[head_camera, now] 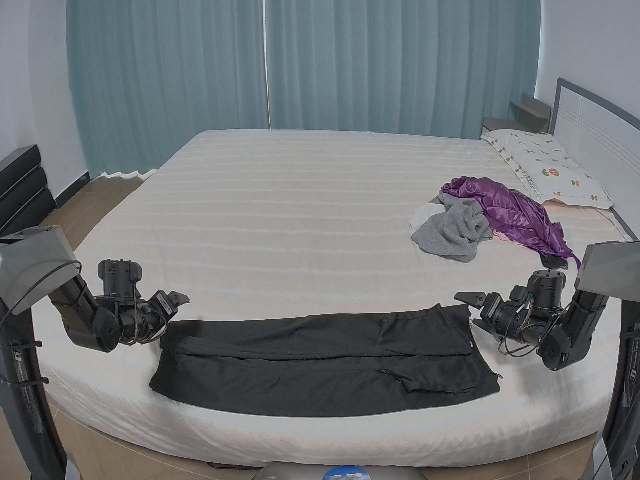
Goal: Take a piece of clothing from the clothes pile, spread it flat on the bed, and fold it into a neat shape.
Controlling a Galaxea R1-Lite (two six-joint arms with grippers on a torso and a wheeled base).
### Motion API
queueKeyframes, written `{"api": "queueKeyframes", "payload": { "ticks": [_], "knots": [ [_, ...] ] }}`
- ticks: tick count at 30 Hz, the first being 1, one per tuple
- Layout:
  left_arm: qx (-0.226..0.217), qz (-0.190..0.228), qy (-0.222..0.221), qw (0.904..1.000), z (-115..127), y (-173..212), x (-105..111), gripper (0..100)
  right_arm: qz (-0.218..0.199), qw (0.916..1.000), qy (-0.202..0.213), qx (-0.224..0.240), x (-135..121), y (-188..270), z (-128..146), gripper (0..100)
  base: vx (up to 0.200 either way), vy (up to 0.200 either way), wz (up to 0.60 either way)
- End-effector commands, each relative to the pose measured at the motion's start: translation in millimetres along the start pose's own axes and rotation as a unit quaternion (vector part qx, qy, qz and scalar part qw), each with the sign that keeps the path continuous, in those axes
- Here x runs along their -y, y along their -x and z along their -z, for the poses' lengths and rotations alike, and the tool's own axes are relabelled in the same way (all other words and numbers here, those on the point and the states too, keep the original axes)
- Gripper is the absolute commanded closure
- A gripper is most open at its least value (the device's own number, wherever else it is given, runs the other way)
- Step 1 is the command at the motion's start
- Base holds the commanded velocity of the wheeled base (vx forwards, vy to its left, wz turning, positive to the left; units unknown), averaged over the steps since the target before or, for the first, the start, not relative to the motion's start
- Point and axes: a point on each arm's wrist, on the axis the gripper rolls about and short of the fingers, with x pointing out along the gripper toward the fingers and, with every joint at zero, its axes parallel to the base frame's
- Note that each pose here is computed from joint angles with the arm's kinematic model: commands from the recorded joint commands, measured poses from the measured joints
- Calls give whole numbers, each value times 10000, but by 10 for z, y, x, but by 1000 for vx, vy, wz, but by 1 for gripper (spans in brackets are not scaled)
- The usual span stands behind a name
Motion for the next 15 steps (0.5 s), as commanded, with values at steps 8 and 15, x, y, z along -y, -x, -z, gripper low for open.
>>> {"api": "queueKeyframes", "payload": {
  "ticks": [8,15],
  "knots": [
    [-171,-98,-104,9998,74,-330,-27,100,112,9992,-343,-147,289,-69,-10,0,0,0,0],
    [-41,-183,11,9998,15,-316,-73,100,104,9993,-334,-106,290,-89,-25,0,0,0,0]
  ]
}}
